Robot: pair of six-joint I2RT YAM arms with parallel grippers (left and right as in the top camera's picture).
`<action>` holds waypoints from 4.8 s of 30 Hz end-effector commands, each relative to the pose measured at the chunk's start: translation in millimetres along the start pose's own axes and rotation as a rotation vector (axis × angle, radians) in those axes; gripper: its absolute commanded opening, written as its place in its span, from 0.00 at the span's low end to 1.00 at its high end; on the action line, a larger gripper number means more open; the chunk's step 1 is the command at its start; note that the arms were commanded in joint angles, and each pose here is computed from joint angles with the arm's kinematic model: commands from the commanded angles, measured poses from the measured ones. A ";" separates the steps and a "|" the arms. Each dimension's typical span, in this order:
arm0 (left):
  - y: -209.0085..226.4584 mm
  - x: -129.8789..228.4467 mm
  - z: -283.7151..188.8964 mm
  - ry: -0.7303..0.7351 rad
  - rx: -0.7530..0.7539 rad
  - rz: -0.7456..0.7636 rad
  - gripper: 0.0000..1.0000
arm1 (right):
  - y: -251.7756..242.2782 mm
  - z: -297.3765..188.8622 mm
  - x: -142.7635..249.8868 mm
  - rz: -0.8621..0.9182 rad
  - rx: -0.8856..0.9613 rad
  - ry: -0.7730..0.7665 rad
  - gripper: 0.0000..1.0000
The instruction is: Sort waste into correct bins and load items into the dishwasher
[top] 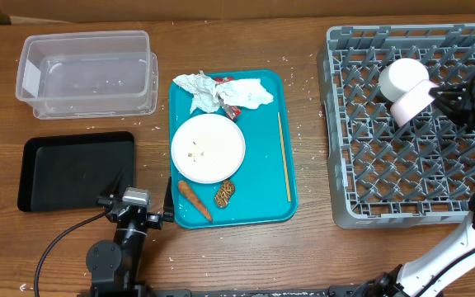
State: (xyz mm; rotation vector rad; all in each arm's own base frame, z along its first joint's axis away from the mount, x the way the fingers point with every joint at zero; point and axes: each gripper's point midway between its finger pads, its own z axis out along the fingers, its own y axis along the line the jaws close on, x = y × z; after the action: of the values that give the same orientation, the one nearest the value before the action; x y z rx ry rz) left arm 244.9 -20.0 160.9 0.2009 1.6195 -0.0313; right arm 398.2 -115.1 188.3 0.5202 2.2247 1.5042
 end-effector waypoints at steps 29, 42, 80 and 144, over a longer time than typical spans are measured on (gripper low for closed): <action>3.1 1.5 -0.1 0.002 -0.015 0.016 1.00 | 9.0 -67.0 12.8 0.147 0.758 -0.218 0.27; 3.1 1.5 -0.1 0.002 -0.015 0.016 1.00 | 71.1 102.0 101.1 -0.181 0.772 0.218 0.44; 3.1 1.5 -0.1 0.002 -0.015 0.016 1.00 | -58.2 271.1 204.5 -0.423 1.104 0.529 0.39; 3.1 1.5 -0.1 0.002 -0.015 0.016 1.00 | -46.4 285.7 209.6 -0.598 1.190 0.465 0.36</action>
State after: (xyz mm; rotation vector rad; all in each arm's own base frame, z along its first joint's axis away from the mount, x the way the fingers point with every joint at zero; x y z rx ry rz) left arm 244.9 -19.9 160.9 0.2007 1.6196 -0.0310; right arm 358.9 203.6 21.6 -0.2230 3.0992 -0.1046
